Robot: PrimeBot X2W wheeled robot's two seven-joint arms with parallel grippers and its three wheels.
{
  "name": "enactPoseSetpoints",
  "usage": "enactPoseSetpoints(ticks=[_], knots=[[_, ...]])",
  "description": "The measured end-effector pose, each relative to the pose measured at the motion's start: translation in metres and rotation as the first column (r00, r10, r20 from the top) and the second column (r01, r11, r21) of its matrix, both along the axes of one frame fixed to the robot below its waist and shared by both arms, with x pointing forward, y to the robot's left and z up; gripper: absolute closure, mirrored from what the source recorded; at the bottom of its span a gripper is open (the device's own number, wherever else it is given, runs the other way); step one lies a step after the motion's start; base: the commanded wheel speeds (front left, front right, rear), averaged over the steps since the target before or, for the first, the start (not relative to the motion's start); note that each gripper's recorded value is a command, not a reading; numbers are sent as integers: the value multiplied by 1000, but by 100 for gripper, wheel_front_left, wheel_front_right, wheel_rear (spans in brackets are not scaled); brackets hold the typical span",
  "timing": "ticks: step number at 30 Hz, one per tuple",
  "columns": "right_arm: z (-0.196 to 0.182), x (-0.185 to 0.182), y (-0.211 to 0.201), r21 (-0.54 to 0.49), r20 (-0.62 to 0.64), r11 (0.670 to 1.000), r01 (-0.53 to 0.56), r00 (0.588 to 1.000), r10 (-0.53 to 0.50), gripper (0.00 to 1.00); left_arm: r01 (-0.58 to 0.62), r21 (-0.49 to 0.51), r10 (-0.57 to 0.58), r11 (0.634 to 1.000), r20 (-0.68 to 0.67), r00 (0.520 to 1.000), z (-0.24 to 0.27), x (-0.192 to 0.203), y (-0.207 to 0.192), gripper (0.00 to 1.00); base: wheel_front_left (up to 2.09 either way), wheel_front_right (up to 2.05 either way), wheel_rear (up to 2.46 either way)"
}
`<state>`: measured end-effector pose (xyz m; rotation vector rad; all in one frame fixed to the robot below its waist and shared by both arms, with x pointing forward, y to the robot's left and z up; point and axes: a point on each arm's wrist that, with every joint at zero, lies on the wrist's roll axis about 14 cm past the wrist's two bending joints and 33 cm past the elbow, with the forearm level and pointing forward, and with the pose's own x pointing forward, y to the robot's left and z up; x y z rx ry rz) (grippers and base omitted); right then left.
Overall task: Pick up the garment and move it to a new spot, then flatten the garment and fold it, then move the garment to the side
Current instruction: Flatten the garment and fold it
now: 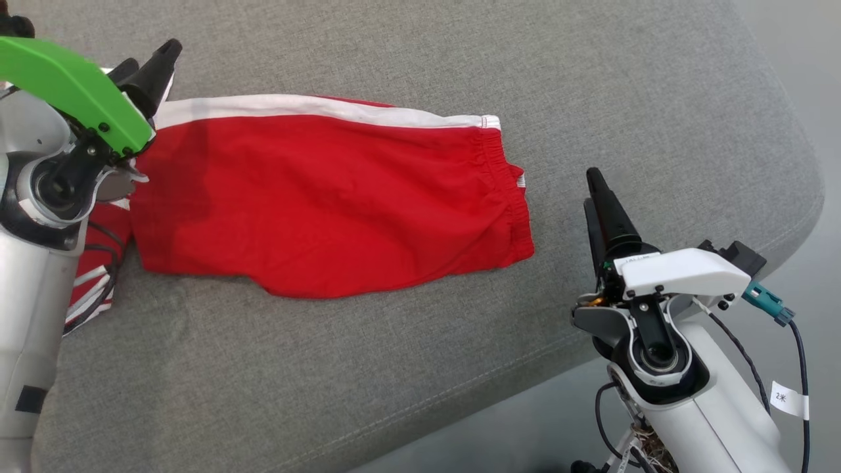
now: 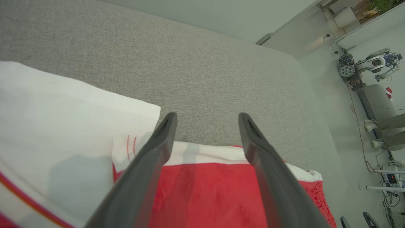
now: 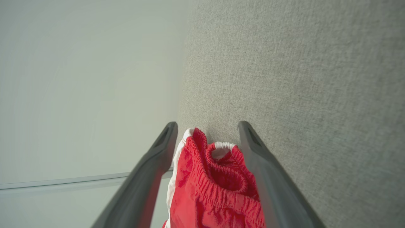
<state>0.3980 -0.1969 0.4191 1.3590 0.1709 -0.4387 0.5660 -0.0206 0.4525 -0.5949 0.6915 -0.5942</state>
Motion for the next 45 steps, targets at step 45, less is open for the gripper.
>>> enactPoseSetpoints(ticks=[45], knots=[[-15,-34,101,45,74,950,-310,949,306,0,-417,-214,458,883,203,865,68,-142,132,0,0,0,0]])
